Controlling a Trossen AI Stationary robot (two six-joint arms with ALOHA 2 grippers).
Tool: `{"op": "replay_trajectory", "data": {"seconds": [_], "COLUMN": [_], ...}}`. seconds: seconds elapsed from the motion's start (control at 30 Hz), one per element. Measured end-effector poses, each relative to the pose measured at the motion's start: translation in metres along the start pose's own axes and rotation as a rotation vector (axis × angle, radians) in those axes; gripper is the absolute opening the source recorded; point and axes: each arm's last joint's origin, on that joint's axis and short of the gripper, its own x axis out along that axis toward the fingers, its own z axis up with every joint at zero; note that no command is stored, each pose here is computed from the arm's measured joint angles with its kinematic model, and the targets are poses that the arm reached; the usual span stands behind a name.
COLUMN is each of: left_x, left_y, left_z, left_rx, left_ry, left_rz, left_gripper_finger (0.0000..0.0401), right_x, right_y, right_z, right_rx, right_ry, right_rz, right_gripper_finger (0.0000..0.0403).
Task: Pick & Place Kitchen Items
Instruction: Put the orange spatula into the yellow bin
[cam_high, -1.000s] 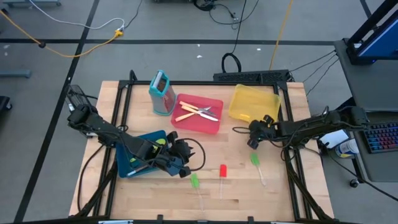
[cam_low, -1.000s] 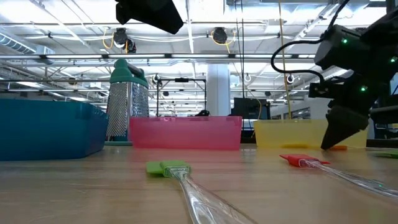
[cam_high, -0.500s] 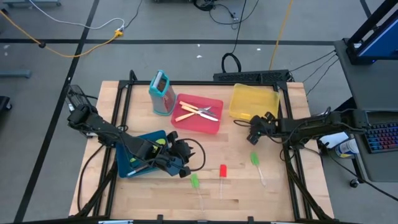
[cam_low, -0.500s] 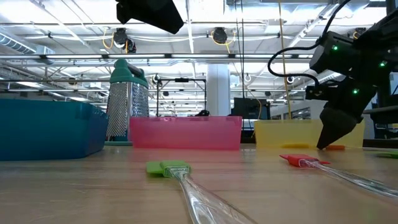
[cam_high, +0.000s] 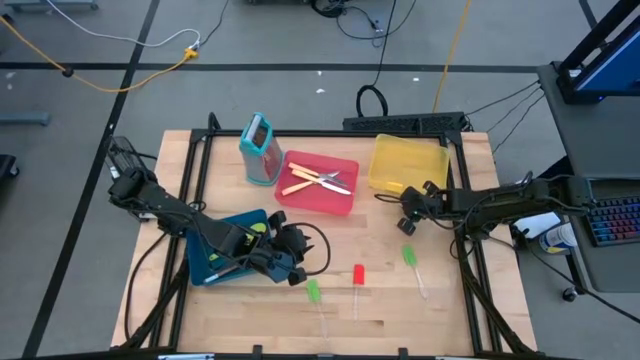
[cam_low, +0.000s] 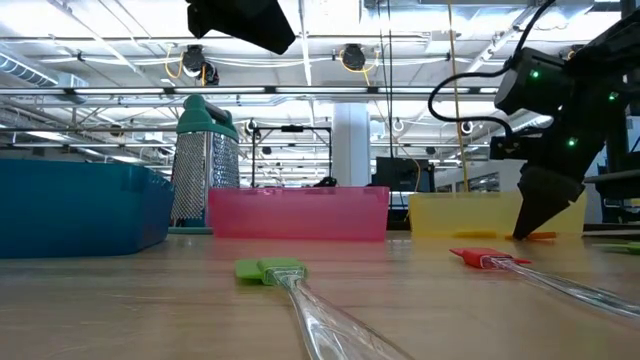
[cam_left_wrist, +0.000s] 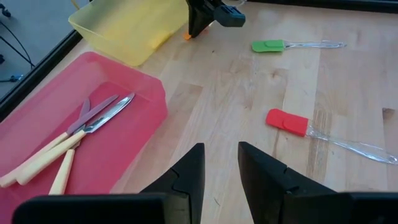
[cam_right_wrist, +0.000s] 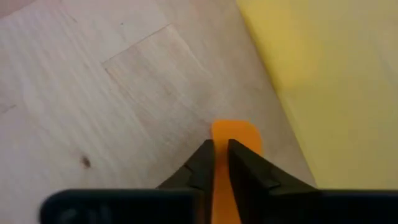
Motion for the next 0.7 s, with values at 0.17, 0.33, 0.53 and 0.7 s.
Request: {"op": "replay_trajectory", "data": {"seconds": [0.17,0.33,0.53,0.7], "left_x": [0.0,0.0,0.0,0.001], "left_y": [0.0,0.0,0.001,0.001], "left_z": [0.0,0.0,0.0,0.0], "left_rx": [0.0,0.0,0.001,0.0], "left_ry": [0.0,0.0,0.001,0.003], "left_rz": [0.0,0.0,0.002,0.005], "left_gripper_finger": [0.0102,0.0102,0.0102,0.0102], "right_x": [0.0,-0.001,-0.005,-0.01], "right_y": [0.003,0.009,0.017,0.012], "right_z": [0.003,0.006,0.007,0.01], "right_rx": [0.005,0.021,-0.018,-0.011], "right_ry": [-0.019,-0.044,-0.102,-0.158], "right_rz": [0.047,0.142,0.16,0.069], "right_gripper_finger": [0.0007,0.0001,0.0001,0.0002]}}
